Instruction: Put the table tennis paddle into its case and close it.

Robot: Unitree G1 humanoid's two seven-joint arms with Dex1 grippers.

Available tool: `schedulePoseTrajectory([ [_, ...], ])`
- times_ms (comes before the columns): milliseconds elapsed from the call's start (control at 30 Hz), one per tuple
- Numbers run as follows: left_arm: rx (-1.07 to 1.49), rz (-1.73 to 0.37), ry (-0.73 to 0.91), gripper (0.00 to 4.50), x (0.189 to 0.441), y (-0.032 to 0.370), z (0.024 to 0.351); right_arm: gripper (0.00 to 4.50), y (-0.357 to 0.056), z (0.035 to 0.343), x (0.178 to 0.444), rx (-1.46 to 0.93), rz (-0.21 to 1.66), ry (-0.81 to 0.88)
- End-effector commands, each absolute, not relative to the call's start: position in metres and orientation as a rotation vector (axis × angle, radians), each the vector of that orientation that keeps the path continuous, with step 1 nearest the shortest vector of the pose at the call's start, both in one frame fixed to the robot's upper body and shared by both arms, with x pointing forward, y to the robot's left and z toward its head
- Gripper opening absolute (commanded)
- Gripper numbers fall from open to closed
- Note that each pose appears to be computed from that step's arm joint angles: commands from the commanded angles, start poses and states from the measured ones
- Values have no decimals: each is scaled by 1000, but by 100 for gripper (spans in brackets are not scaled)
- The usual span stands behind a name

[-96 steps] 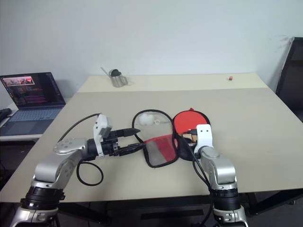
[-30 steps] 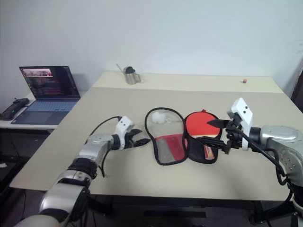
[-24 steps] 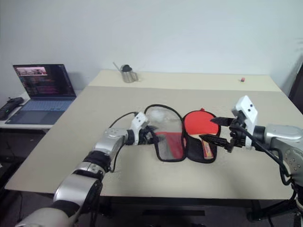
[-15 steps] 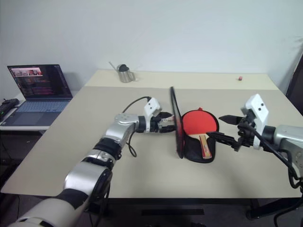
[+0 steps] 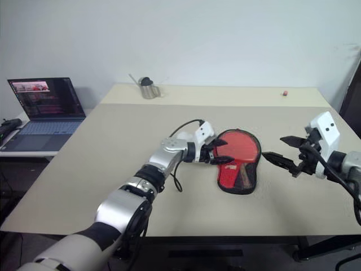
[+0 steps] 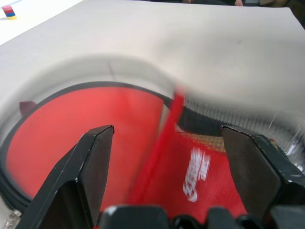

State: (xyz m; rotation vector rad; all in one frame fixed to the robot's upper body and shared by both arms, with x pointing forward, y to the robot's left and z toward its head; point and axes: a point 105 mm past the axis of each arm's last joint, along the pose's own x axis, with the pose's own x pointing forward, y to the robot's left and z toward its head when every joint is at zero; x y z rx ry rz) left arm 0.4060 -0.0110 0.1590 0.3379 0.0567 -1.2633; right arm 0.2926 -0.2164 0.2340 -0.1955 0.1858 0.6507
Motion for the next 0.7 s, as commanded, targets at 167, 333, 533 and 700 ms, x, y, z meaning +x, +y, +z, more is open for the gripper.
schedulePoseTrajectory([
  [167,307,-1234,5,390,405,43,167,448,-215,222,326,-135,566,192],
  [333,273,-1198,-23,390,398,69,176,448,-218,195,352,-86,487,271],
  [533,188,-1238,-71,390,371,82,200,448,-218,165,376,-47,403,345],
  [700,172,-1275,-66,390,349,98,213,448,-208,142,388,-9,413,399],
])
